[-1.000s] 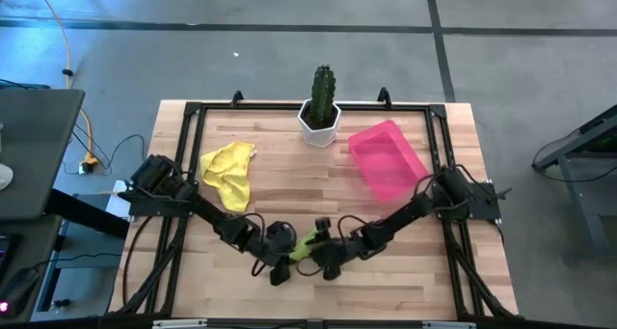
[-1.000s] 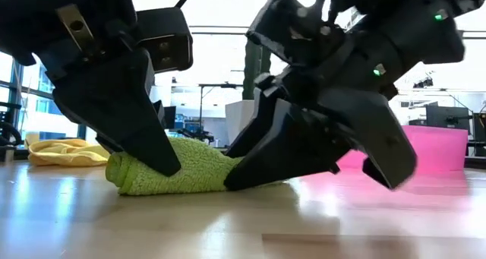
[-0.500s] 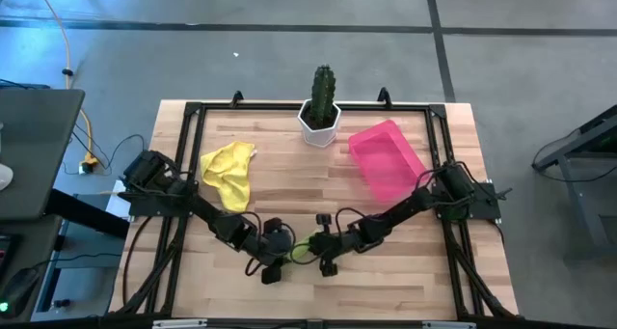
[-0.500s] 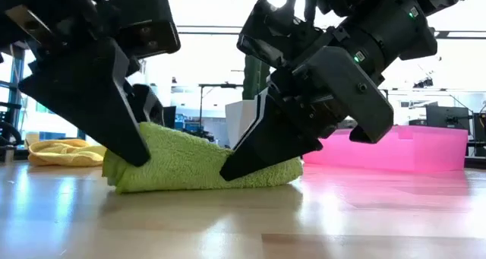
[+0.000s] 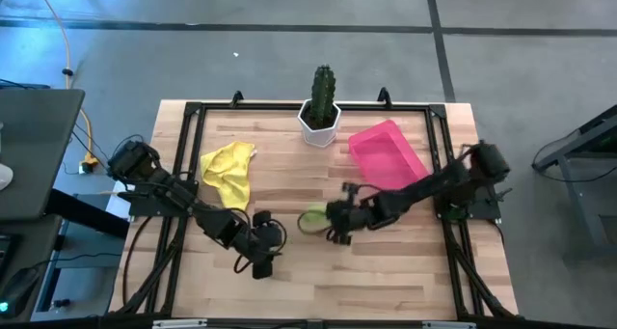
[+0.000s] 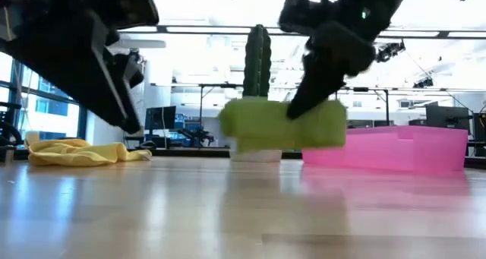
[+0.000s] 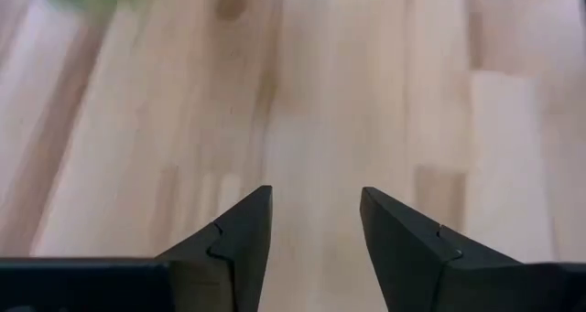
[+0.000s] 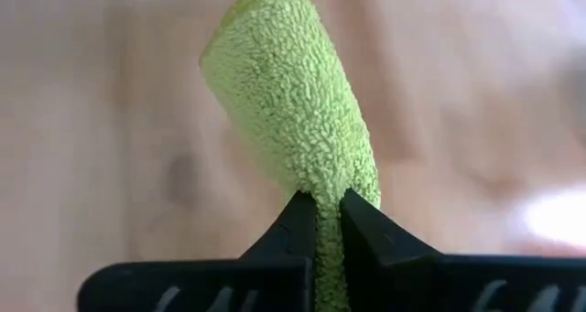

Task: Roll microfiber towels into tight, uniform cylinder then place into a basket
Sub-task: Put the rolled green towel into the pink bin

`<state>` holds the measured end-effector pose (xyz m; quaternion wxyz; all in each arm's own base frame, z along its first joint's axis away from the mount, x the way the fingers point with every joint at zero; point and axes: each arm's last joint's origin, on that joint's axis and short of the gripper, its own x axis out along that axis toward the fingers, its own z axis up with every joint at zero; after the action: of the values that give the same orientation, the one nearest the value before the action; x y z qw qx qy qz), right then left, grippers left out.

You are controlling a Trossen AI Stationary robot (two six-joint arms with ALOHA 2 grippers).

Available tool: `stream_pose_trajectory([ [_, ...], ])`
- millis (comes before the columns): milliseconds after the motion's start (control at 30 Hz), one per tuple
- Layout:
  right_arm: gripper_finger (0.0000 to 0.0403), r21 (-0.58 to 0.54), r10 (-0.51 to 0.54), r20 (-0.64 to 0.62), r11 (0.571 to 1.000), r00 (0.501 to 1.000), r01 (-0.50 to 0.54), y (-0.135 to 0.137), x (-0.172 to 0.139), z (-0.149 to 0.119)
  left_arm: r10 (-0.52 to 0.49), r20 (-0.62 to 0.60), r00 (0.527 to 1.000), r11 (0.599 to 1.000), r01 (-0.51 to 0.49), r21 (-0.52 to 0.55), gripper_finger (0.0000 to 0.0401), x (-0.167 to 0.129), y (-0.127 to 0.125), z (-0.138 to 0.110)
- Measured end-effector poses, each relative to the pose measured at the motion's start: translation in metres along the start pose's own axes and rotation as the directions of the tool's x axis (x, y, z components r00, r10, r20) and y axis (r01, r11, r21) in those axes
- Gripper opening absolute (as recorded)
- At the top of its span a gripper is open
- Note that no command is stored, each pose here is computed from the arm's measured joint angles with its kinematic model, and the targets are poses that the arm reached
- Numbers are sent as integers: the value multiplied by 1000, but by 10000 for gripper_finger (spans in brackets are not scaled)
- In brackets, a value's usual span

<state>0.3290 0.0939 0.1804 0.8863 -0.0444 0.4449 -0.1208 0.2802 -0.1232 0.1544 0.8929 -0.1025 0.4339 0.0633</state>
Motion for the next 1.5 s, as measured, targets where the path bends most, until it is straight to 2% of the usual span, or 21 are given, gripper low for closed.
stream_pose_trajectory([
  [133,2,135,-148,-46,979,988,153,-34,-29,1,5,21,1000,1000,-4,-12,159,-2,-1,2],
  [267,1,191,-318,-90,925,944,329,-65,-58,-5,12,25,1000,1000,-11,-18,159,-2,-1,1],
  [367,1,246,-436,-164,851,885,464,-90,-71,-13,22,21,1000,1000,-22,-15,159,-2,-1,1],
  [467,1,276,-508,-271,773,818,571,-110,-76,-23,33,28,999,999,-33,-15,159,-2,0,1],
  [633,1,337,-568,-383,648,728,683,-136,-67,-29,44,36,998,999,-44,10,159,-2,0,1],
  [767,1,322,-589,-454,591,669,739,-151,-50,-32,52,38,998,999,-53,12,159,-2,0,1],
  [867,1,291,-587,-510,571,629,768,-159,-34,-36,54,35,998,998,-55,13,159,-2,1,1],
  [1133,1,239,-552,-596,571,583,786,-167,6,-53,67,22,998,997,-67,25,159,-3,0,-1],
  [1200,1,258,-525,-612,574,591,777,-171,12,-61,68,21,997,997,-68,23,159,-3,0,-2],
  [1333,1,289,-504,-631,553,590,781,-178,19,-81,72,16,997,997,-72,20,159,-3,1,-2],
  [1367,1,322,-504,-614,542,607,776,-180,21,-82,71,16,997,997,-72,20,159,-3,1,-2],
  [1500,1,349,-486,-596,560,639,751,-181,29,-92,72,16,997,997,-72,20,159,-3,1,-2],
])
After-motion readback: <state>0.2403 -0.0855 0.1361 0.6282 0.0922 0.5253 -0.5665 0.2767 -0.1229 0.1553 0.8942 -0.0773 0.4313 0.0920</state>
